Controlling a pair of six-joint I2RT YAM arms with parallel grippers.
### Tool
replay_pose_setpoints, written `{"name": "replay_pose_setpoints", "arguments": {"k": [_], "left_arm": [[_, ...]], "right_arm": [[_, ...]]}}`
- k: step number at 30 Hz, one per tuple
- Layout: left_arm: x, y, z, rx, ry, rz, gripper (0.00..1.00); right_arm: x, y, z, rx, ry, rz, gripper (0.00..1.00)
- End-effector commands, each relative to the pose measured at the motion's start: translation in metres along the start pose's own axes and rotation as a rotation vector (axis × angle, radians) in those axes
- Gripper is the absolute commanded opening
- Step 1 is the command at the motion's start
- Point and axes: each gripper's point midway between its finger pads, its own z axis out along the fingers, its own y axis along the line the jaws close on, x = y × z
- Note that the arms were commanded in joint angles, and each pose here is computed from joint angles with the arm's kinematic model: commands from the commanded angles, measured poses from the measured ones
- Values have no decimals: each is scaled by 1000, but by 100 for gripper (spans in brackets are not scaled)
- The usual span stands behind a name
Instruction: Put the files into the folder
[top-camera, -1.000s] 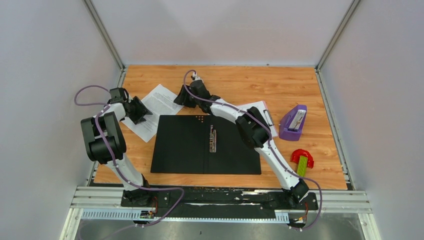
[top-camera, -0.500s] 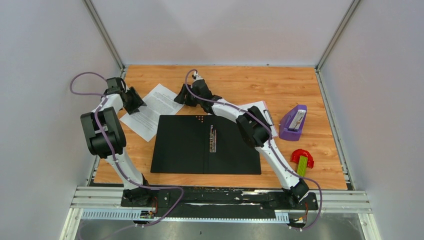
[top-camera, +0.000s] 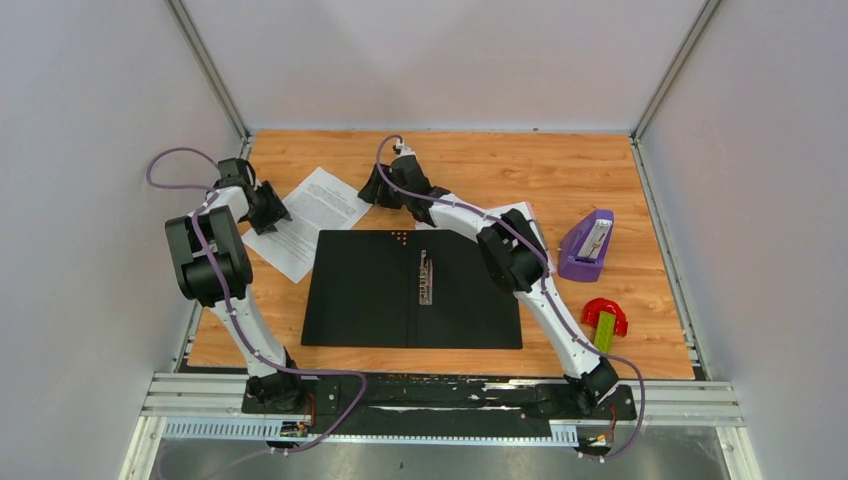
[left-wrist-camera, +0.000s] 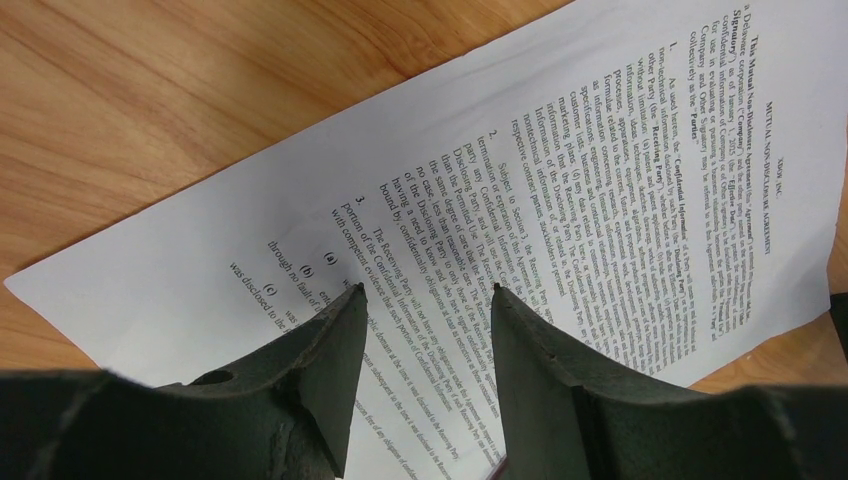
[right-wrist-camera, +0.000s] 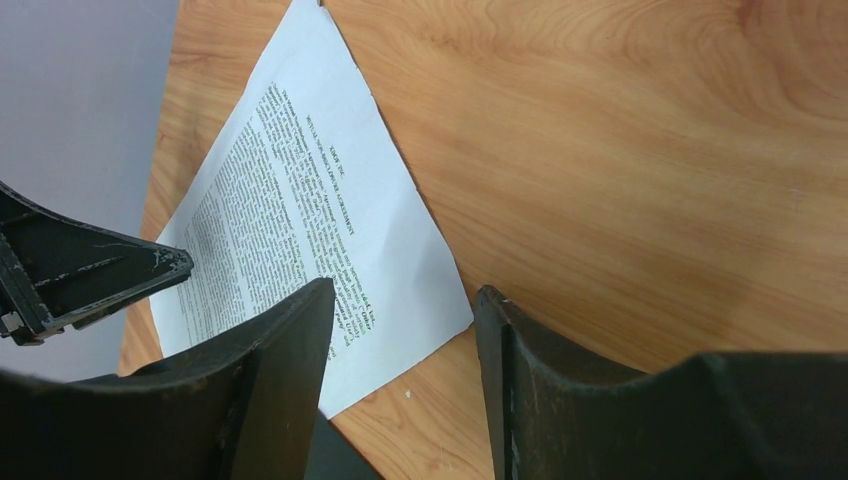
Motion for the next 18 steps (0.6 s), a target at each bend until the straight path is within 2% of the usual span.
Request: {"name": "replay_pose_setpoints", "arguments": {"k": [1, 10, 14, 18], "left_arm": [[16, 12, 9, -47, 58, 9, 57], [20, 9, 7, -28, 66, -1, 57], [22, 8, 5, -19, 66, -6, 57], [26, 7, 4, -11, 75, -13, 57]], "right_arm": [[-15, 5, -13, 53, -22, -30, 55], [28, 22, -2, -9, 64, -28, 55], [35, 40, 3, -123, 66, 55, 54], [30, 40, 7, -135, 40, 77, 53]]}}
